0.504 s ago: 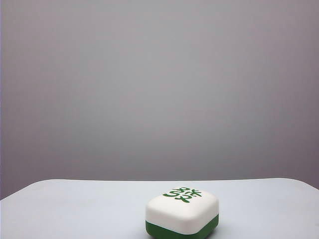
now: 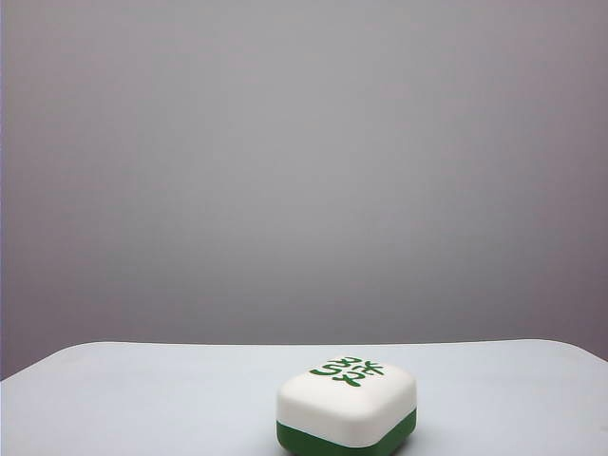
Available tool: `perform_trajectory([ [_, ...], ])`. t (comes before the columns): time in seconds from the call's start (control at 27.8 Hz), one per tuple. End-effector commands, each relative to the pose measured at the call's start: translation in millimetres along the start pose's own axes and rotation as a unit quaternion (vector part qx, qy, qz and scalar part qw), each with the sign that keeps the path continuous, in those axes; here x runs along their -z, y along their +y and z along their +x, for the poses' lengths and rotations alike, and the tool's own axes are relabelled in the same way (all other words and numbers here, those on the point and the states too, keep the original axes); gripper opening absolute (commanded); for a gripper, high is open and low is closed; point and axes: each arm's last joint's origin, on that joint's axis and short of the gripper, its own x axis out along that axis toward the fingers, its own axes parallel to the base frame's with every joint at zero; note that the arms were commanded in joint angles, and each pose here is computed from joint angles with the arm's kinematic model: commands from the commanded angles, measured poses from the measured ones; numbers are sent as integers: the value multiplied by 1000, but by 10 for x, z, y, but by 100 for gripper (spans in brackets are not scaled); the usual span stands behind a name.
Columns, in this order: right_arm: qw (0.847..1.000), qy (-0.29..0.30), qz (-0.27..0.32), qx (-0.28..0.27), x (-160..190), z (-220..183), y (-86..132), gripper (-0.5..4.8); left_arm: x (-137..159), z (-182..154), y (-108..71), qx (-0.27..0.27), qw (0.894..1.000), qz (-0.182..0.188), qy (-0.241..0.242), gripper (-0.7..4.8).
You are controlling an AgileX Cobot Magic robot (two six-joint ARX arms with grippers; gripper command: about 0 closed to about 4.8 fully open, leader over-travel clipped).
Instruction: Pick up the foam mahjong on the table and turn it over.
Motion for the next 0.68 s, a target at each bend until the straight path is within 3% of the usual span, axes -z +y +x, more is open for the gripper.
perform_trajectory([
  [0.04,1000,-27,5,10,-158,-27,21,-9,-266,-75,-44,7,999,-21,-48,-4],
  [0.18,999,-37,19,13,-328,4,57,-9,-503,-79,-76,4,999,-19,-41,-4],
  [0.32,999,-17,32,20,-370,120,77,-9,-691,28,-99,8,1000,17,-7,-4],
  [0.54,997,72,27,3,-436,376,140,-9,-906,264,-134,48,995,55,73,-4],
  [0.68,988,148,30,-39,-541,707,236,-9,-1016,437,-157,90,983,84,140,-4],
])
